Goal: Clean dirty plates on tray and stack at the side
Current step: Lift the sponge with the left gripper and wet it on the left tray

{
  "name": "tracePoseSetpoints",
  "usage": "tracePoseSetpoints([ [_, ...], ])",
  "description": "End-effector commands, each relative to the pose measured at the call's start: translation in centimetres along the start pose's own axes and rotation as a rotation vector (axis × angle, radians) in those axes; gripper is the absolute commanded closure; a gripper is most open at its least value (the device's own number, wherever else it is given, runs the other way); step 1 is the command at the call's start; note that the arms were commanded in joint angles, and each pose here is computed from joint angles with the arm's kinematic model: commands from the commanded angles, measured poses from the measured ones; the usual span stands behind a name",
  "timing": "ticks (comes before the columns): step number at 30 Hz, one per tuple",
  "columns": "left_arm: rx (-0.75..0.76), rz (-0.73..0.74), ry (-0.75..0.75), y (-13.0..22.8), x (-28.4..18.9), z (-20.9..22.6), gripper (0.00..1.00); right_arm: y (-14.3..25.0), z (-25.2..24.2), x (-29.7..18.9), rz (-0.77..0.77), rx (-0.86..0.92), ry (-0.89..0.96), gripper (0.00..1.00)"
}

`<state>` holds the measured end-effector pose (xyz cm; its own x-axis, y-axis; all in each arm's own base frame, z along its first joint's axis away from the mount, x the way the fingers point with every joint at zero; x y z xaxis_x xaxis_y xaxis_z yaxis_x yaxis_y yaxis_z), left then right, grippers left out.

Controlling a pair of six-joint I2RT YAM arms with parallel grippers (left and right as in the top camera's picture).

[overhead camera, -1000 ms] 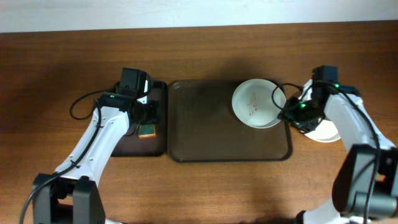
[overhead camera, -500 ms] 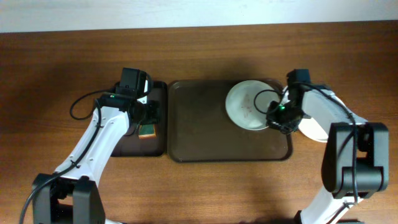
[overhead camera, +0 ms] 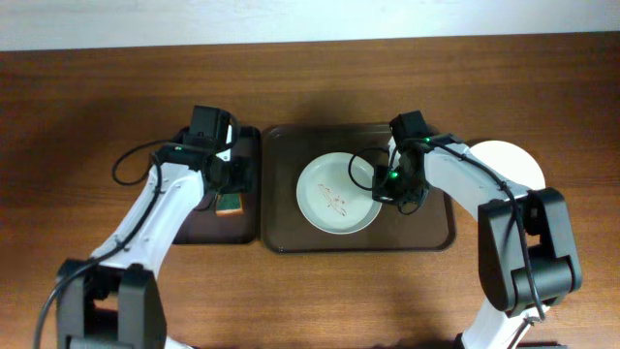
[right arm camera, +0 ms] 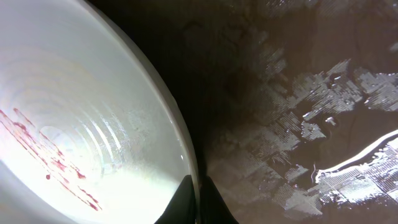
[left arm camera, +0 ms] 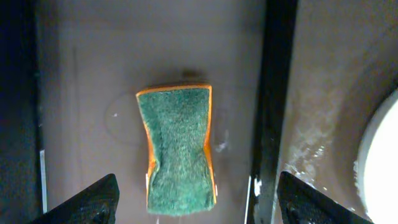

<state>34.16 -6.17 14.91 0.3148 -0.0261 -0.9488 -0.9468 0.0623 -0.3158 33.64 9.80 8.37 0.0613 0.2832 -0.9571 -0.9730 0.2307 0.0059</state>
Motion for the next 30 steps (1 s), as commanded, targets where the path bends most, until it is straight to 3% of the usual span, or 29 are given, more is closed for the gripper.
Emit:
tracePoseSetpoints([
  [1, 0.006, 0.045, -0.005, -0.2, 2.4, -0.1, 0.22, 0.1, -0.1, 0.5, 0.009, -0.003, 0.011, 0.96],
  [9, 0.009, 0.148, -0.017, 0.9, 6.3, -0.1, 0.28, 0.1, -0.1, 0.5, 0.009, -0.003, 0.012, 0.96],
  [10, 0.01, 0.156, -0.018, 1.0, 6.6, -0.1, 0.34, 0.1, -0.1, 0.5, 0.009, -0.003, 0.012, 0.96],
  [13, 0.01, 0.156, -0.018, 1.0, 6.7, -0.1, 0.91, 0.1, -0.1, 0.5, 0.009, -0.003, 0.012, 0.96],
  [14, 0.01, 0.154, -0.018, 0.9, 6.7, -0.1, 1.0, 0.1, -0.1, 0.5, 0.009, -0.003, 0.012, 0.96],
  [21, 0.0, 0.094, -0.013, -0.8, 5.1, 0.1, 1.0, 0.1, -0.1, 0.5, 0.009, -0.003, 0.012, 0.96],
  [30, -0.028, -0.128, 0.003, -2.8, -2.4, 0.9, 1.0, 0.1, -0.1, 0.5, 0.009, -0.003, 0.012, 0.96],
])
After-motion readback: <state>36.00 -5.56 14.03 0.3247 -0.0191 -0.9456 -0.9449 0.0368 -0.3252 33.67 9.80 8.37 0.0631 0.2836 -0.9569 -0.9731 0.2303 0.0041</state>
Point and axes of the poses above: each gripper's point midway between its finger pads, its own x axis out along the fingers, its own z axis along the line the jaws close on, y = z × x, the point moved 8 cm from there along -x, back along the fingers, and after that the axes turned 6 degrees about x, right-handed, at the moved point
